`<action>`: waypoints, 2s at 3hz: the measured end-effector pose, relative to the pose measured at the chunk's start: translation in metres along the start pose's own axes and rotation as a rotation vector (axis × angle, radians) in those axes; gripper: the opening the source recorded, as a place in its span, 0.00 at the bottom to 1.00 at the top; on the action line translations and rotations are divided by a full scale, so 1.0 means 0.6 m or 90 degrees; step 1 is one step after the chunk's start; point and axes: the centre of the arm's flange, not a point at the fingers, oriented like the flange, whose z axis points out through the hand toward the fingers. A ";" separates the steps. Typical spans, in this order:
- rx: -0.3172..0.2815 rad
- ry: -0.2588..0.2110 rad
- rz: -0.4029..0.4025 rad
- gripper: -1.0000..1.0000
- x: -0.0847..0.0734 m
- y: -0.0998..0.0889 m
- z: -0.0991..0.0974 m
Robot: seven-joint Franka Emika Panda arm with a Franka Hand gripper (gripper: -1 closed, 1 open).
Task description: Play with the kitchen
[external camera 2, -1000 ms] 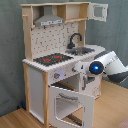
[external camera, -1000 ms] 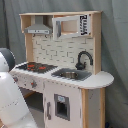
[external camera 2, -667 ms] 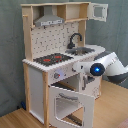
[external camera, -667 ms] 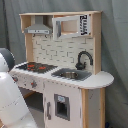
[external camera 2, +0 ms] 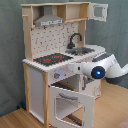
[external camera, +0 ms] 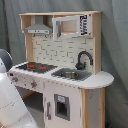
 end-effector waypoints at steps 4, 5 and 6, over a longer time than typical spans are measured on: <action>-0.197 0.083 -0.081 1.00 0.084 0.016 0.020; -0.235 0.098 -0.099 1.00 0.102 0.018 0.030; -0.283 0.115 -0.097 1.00 0.109 0.037 0.033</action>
